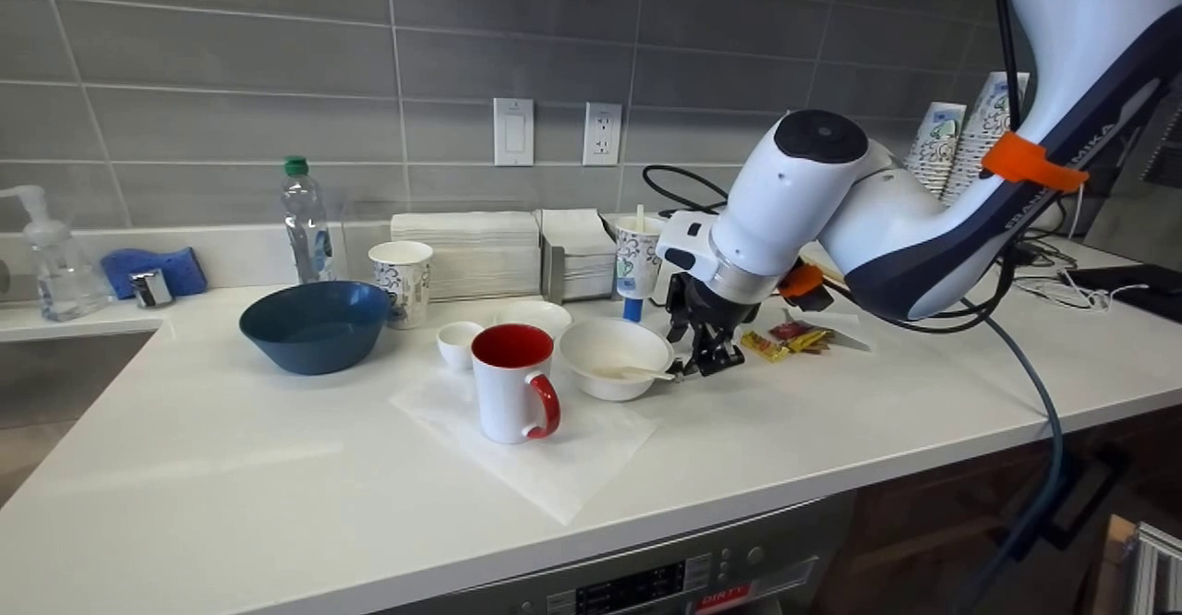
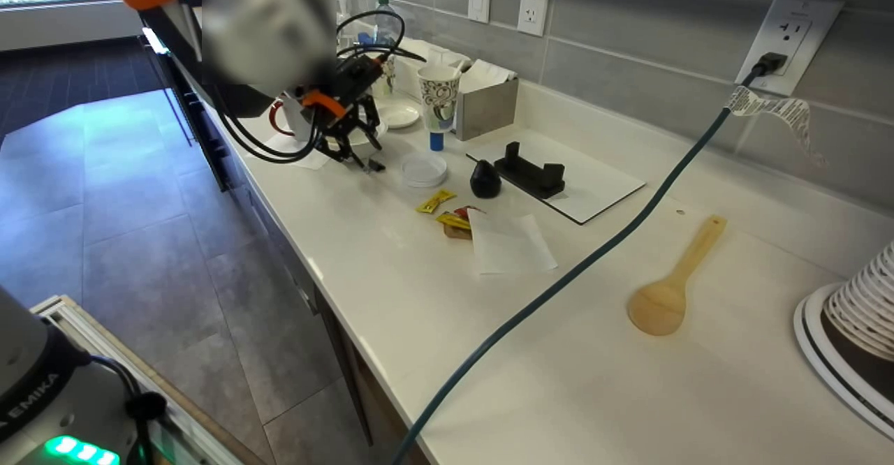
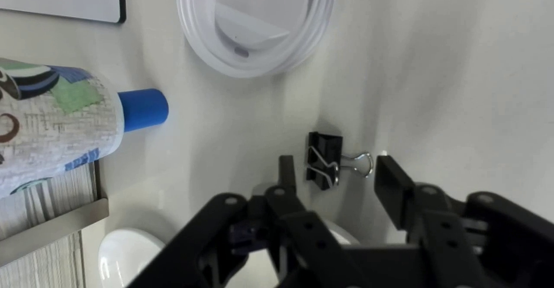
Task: Put the small, black object next to the bowl
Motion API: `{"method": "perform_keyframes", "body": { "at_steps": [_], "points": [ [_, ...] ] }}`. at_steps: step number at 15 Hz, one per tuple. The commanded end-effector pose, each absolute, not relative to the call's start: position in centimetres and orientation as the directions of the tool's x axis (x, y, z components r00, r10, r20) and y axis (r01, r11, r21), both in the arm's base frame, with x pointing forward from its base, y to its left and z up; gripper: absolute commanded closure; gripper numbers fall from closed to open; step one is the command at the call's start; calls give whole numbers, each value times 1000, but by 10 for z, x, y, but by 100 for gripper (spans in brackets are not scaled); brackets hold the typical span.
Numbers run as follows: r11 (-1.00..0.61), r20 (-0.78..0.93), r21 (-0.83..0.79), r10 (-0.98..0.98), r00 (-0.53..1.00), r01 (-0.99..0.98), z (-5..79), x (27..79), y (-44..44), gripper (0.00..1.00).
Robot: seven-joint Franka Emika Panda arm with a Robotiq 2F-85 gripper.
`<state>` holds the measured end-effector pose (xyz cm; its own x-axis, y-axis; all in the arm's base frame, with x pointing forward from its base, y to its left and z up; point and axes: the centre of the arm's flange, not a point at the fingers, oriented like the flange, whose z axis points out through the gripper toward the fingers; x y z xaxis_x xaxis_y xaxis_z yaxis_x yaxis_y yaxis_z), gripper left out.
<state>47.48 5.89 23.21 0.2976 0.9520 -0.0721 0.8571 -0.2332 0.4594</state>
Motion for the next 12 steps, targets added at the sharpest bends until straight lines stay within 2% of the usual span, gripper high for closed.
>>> {"method": "perform_keyframes", "body": {
  "at_steps": [1, 2, 4, 8, 12],
  "points": [
    [-223, -74, 452, 956, 285, 864, 238, 457, 55, 18],
    [-223, -68, 444, 957, 281, 868, 243, 449, 52, 9],
    [-253, -63, 419, 950, 306, 872, 255, 433, 46, 0],
    [-340, 16, 435, 928, 371, 834, 285, 398, 25, 0],
    [-505, 274, 391, 862, 427, 769, 326, 374, 2, 0]
  ]
}}
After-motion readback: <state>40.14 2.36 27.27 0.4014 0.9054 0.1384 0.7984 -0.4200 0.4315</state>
